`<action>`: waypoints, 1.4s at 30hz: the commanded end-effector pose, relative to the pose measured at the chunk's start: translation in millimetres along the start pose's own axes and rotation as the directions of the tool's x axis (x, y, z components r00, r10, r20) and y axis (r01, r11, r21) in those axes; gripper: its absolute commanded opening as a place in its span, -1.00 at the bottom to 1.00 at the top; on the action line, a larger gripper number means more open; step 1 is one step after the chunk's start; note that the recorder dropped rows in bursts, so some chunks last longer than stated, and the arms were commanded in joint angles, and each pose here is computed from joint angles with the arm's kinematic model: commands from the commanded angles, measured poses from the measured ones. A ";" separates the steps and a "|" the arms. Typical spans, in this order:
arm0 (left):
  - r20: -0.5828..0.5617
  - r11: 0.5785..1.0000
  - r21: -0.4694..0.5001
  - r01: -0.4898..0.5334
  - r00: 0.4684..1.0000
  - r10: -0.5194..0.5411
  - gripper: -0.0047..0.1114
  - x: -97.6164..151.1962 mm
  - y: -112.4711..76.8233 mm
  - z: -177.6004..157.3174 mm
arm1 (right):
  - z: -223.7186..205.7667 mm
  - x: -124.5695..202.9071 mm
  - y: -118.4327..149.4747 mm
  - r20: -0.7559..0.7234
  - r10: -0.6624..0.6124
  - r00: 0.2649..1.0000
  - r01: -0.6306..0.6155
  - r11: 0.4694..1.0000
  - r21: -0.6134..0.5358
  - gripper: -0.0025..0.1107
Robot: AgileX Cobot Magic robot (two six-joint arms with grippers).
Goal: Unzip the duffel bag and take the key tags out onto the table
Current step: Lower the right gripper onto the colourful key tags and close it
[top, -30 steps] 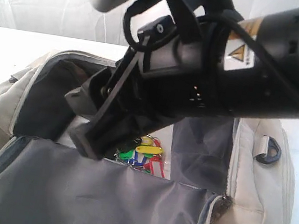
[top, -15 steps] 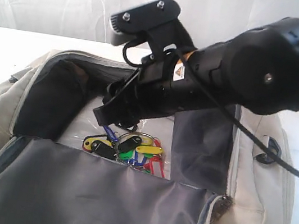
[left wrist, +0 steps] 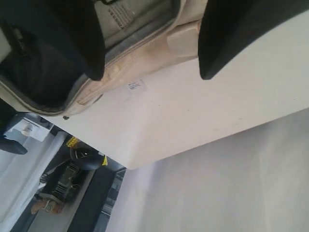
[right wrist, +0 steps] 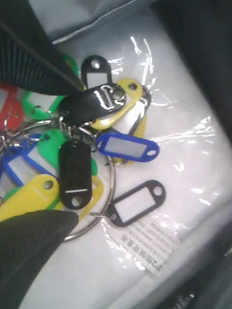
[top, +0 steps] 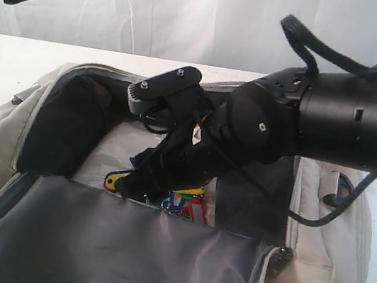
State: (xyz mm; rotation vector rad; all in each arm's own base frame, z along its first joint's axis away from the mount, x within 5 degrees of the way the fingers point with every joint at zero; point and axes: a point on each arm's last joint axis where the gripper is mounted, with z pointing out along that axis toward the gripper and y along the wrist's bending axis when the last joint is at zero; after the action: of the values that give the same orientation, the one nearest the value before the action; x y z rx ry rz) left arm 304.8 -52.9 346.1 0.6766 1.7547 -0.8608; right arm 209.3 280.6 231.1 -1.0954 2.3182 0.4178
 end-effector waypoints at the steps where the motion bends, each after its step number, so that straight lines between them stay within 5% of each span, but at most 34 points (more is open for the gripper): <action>1: -0.006 1.000 0.028 0.000 1.000 0.001 0.12 4.0 -8.9 3.5 | 8.6 4.4 -3.0 -0.048 0.013 0.999 -0.013 1.000 0.006 0.16; 21: -0.009 1.000 0.029 0.004 1.000 -0.004 0.12 5.8 -9.0 3.5 | 66.6 19.9 5.5 -0.090 -0.018 0.996 0.018 1.000 -0.003 0.14; 33: -0.009 1.000 0.029 0.004 1.000 -0.004 0.12 5.8 -9.0 3.5 | 64.2 3.2 6.7 -0.048 -0.019 0.999 0.019 1.000 -0.005 -0.93; 42: -0.023 0.999 0.030 0.025 0.999 -0.024 0.12 13.6 -8.8 4.3 | 16.6 -30.3 5.9 0.070 -0.055 0.996 0.054 0.998 0.009 -0.96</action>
State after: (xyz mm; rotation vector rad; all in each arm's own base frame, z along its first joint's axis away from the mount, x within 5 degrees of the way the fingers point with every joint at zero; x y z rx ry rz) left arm 300.6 -58.9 335.3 0.6872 1.7788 -0.8923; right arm 225.1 314.6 213.5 -1.1307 2.2830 0.4152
